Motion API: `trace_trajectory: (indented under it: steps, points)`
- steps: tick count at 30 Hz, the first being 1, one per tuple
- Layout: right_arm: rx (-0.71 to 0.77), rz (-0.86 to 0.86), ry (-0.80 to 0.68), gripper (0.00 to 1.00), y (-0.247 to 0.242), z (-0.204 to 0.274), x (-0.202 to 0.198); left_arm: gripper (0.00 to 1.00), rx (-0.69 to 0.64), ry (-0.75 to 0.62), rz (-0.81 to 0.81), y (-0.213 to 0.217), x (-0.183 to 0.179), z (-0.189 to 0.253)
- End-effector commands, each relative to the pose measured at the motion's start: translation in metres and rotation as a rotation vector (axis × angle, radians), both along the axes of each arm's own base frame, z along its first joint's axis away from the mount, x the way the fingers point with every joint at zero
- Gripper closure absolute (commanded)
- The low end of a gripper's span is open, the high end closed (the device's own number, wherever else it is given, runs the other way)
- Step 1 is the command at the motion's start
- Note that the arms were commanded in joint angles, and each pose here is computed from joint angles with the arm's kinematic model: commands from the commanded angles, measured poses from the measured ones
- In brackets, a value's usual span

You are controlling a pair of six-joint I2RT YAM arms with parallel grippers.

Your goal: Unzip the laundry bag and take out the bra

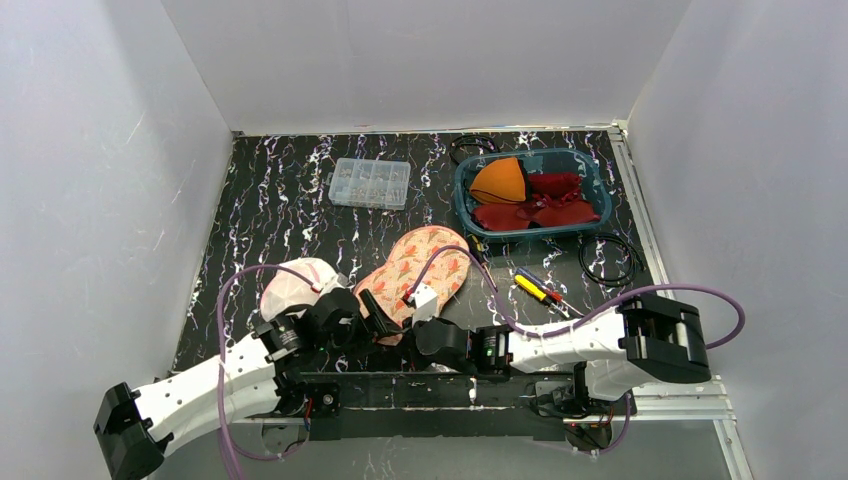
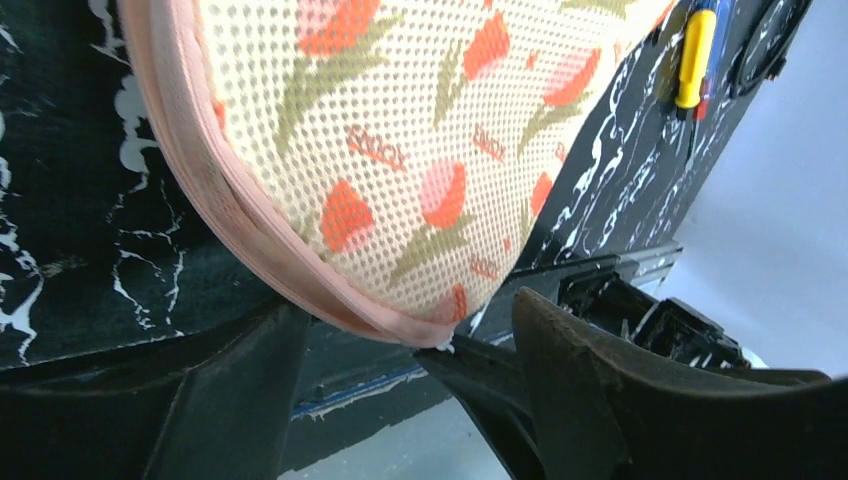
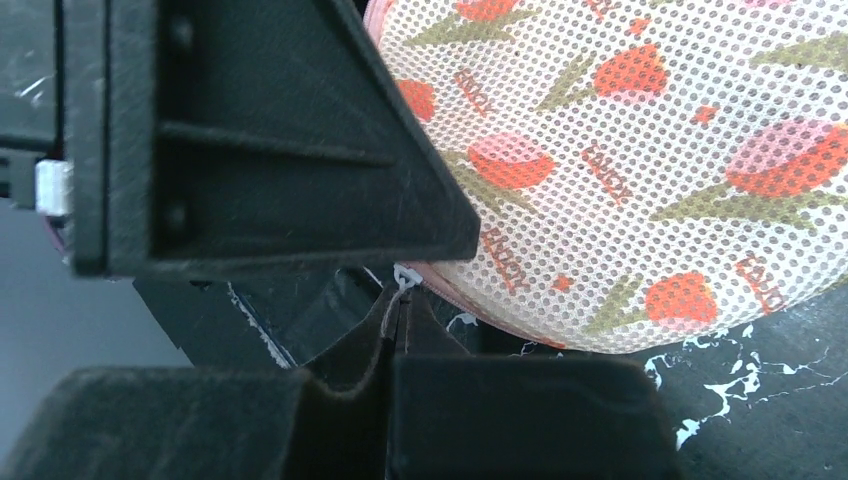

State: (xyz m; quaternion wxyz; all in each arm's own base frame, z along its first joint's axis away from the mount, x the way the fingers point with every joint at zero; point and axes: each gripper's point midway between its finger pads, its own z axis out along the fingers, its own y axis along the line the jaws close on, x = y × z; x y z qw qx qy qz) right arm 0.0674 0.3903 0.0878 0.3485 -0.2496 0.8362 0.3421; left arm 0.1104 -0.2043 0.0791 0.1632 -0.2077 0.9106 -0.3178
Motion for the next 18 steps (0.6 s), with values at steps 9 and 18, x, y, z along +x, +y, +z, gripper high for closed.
trace_trajectory:
  steps: [9,18]
  points:
    - [0.094,-0.014,-0.009,0.99,-0.007,0.033,0.001,0.77,0.142,-0.038,0.12,0.02,0.021,-0.011]
    - [0.047,-0.061,-0.014,0.99,-0.033,0.024,0.006,1.0,0.176,-0.044,0.169,0.03,0.025,-0.011]
